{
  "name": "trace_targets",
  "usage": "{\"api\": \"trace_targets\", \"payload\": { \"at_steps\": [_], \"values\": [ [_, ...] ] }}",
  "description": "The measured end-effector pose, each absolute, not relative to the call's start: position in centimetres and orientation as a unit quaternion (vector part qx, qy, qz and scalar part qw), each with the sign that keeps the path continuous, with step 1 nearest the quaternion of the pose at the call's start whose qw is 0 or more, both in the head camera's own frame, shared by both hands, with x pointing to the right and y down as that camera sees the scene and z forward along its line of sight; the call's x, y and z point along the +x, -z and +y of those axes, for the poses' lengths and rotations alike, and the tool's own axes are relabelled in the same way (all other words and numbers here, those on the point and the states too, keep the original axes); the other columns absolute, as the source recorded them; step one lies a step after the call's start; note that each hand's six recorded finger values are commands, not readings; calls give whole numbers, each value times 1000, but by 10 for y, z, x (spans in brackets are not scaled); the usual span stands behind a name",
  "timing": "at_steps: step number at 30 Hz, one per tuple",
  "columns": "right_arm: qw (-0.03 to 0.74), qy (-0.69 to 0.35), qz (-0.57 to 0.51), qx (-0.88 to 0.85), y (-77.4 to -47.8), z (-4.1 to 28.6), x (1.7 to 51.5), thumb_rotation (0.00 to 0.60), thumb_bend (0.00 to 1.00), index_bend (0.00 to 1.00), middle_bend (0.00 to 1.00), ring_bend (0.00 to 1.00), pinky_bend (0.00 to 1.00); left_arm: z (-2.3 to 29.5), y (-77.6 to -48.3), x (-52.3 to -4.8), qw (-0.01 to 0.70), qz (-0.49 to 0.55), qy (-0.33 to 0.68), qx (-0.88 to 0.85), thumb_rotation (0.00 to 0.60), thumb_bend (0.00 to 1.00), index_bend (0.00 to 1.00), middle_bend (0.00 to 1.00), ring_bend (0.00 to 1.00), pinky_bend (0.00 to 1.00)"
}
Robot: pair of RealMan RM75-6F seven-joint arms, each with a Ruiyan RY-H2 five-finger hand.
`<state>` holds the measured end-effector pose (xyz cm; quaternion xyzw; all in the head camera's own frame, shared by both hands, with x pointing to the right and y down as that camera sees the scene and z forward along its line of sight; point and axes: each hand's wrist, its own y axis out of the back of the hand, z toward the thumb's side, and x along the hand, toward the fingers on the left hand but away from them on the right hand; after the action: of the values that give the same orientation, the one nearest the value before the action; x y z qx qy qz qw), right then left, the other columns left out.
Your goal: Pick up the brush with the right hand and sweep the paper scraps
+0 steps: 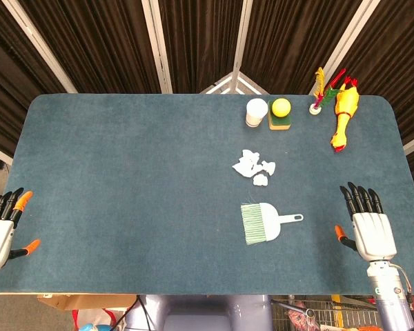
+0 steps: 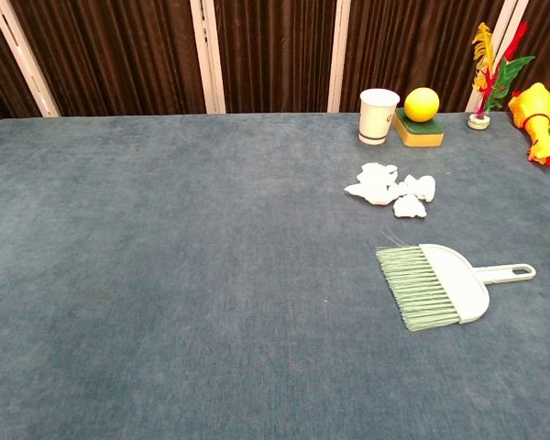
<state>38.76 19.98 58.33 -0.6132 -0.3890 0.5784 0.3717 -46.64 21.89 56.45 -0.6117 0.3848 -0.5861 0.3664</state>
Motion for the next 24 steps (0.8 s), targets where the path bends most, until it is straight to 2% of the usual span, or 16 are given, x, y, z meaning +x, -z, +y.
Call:
{"api": "trace_targets", "payload": {
  "at_steps": [11, 13, 15, 17, 19, 22, 24],
  "values": [
    [363, -574, -389, -623, -585, 200, 382, 600, 355, 0, 0, 0, 27, 219, -563, -467, 368, 387, 585, -610, 600, 0, 0, 0, 0, 10],
    [359, -573, -387, -627, -587, 199, 379, 600, 355, 0, 34, 44, 72, 219, -562, -468, 367, 390, 585, -609, 600, 0, 0, 0, 0, 10],
    [355, -572, -382, -632, -590, 197, 375, 600, 355, 0, 159, 201, 245, 219, -562, -468, 367, 389, 585, -610, 600, 0, 0, 0, 0, 10],
    [352, -573, -376, -637, -594, 195, 370, 600, 355, 0, 384, 457, 509, 219, -563, -468, 367, 388, 584, -611, 600, 0, 0, 0, 0, 10],
    [352, -574, -367, -642, -599, 191, 364, 600, 355, 22, 564, 640, 665, 219, -563, -467, 368, 387, 583, -612, 600, 0, 0, 0, 0, 10],
    [356, -576, -351, -647, -609, 187, 354, 600, 355, 132, 771, 833, 813, 219, -562, -466, 368, 387, 582, -613, 600, 0, 0, 0, 0, 10],
    [361, -578, -335, -650, -617, 186, 346, 600, 355, 187, 841, 897, 861, 219, -563, -466, 368, 387, 582, -613, 600, 0, 0, 0, 0, 10]
  ]
}}
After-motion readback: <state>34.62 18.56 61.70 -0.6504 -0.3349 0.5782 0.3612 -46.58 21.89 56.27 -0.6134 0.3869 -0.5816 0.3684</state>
